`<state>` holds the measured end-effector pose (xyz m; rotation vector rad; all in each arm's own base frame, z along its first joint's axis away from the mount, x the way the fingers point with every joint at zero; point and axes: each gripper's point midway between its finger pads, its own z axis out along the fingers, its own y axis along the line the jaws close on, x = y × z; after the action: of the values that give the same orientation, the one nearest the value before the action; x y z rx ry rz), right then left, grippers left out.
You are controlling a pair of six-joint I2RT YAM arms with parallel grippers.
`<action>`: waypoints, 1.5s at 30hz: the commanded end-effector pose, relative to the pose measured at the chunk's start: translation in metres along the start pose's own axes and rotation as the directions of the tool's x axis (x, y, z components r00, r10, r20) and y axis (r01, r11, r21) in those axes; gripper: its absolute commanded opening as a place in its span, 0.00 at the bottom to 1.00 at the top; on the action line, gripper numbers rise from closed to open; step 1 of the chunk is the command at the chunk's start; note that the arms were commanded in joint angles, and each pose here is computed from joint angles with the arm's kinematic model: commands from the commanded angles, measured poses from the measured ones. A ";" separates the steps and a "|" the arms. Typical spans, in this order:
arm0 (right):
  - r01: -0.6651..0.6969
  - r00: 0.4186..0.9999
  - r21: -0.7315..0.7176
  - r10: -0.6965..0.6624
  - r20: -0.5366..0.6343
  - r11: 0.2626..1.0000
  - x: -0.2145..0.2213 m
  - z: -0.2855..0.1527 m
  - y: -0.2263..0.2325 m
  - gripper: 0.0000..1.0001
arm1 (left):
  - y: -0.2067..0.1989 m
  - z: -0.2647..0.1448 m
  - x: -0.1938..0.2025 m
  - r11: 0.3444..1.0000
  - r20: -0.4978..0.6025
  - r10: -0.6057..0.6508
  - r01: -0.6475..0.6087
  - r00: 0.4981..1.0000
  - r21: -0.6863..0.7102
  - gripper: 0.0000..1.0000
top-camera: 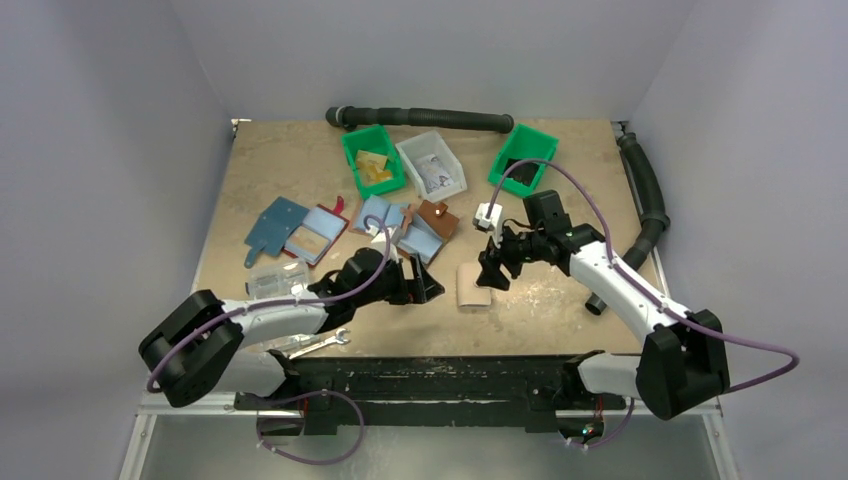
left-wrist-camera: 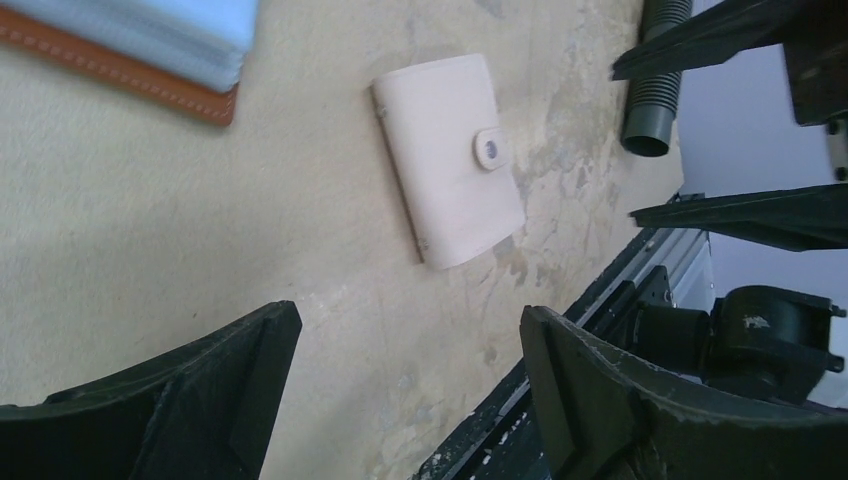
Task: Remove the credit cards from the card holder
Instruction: Move the card holder to the center of the board, then open the card holder at the center of the board.
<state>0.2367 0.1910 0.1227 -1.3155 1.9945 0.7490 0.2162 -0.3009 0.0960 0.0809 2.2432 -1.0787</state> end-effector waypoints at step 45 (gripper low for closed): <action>-0.085 0.992 0.002 0.085 -0.097 0.996 0.020 0.032 -0.003 0.61 | 0.028 0.028 0.032 0.977 0.097 -0.211 0.213 0.973 -0.003 0.91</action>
<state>0.2319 0.1960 0.0822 -1.3053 2.1621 0.7666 0.2182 -0.3047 0.0508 -0.2088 2.1931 -1.1404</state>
